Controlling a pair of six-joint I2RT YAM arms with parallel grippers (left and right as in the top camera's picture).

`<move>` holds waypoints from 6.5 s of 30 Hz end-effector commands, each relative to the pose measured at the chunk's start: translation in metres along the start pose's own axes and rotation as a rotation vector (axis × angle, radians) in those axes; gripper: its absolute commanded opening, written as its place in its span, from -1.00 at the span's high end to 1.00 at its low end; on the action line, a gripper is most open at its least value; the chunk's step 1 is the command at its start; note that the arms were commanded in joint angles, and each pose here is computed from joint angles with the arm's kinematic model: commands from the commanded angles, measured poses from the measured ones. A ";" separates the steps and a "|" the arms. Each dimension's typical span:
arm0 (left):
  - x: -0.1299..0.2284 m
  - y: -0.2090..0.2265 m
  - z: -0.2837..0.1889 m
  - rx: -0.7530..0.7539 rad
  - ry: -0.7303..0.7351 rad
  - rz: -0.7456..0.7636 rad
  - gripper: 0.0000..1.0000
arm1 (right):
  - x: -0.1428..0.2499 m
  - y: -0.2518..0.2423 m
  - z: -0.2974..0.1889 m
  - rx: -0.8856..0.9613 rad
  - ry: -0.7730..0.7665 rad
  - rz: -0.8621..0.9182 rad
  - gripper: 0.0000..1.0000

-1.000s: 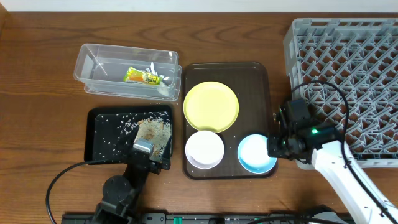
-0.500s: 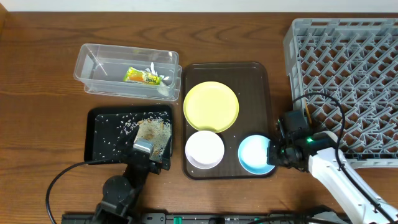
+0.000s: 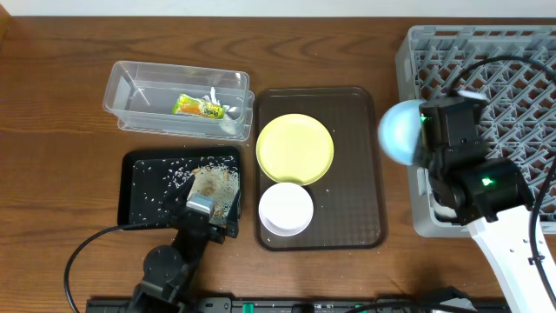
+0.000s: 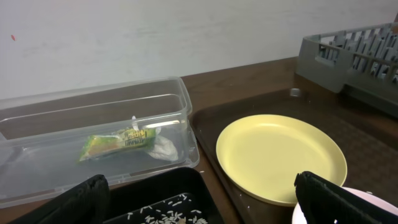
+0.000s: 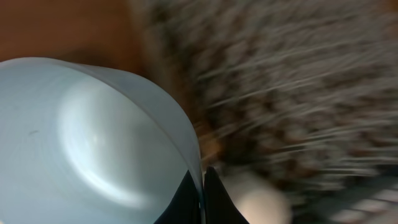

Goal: Sort waste into correct bins and load items into the dishwasher rack
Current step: 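Lift the blue bowl with right gripper and place it in the rack, then move right gripper to the white bowl and grasp its rim, then lift the white bowl with right gripper and set it in the rack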

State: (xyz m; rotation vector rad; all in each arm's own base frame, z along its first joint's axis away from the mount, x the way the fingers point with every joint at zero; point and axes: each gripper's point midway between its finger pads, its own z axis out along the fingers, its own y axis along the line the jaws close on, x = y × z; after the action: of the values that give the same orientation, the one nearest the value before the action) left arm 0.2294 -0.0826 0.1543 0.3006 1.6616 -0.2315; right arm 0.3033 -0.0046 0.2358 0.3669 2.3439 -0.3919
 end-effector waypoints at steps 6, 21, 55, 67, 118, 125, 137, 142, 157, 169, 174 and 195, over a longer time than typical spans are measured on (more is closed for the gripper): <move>0.017 0.000 0.002 -0.001 0.041 0.019 -0.93 | -0.032 -0.085 0.000 0.506 -0.155 0.042 0.97; 0.017 0.000 0.002 -0.001 0.041 0.019 -0.93 | -0.017 -0.101 0.087 0.686 0.047 -0.110 0.98; 0.017 0.000 0.002 -0.001 0.041 0.019 -0.93 | 0.001 -0.093 0.109 0.665 0.134 -0.164 0.98; 0.017 0.000 0.002 -0.001 0.041 0.019 -0.93 | 0.015 -0.053 0.104 0.613 0.152 -0.303 0.93; 0.017 0.000 0.002 -0.001 0.041 0.019 -0.94 | 0.221 0.218 -0.011 -0.702 0.631 -0.492 0.15; 0.017 0.000 0.002 -0.001 0.041 0.019 -0.93 | 0.239 0.216 0.007 -0.656 0.608 -0.432 0.70; 0.017 0.000 0.002 -0.001 0.041 0.019 -0.94 | 0.105 0.156 0.008 -0.374 0.251 -0.329 0.98; 0.017 0.000 0.002 -0.001 0.041 0.019 -0.94 | 0.011 0.076 0.005 -0.100 -0.020 -0.135 0.97; 0.017 0.000 0.002 -0.001 0.041 0.019 -0.93 | -0.076 -0.070 0.052 0.521 -0.240 0.048 0.98; 0.017 0.000 0.002 -0.001 0.041 0.019 -0.94 | -0.070 -0.061 0.131 0.596 -0.144 -0.113 0.97; 0.017 0.000 0.002 -0.001 0.041 0.019 -0.93 | -0.061 -0.056 0.147 0.608 -0.099 -0.194 0.97; 0.017 0.000 0.002 -0.001 0.041 0.019 -0.93 | -0.067 -0.055 0.152 0.641 -0.093 -0.290 0.97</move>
State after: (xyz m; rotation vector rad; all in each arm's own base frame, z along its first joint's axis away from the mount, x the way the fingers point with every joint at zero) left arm 0.2294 -0.0826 0.1543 0.3006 1.6616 -0.2315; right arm 0.4238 -0.1170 0.1890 0.2933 2.1274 -1.2283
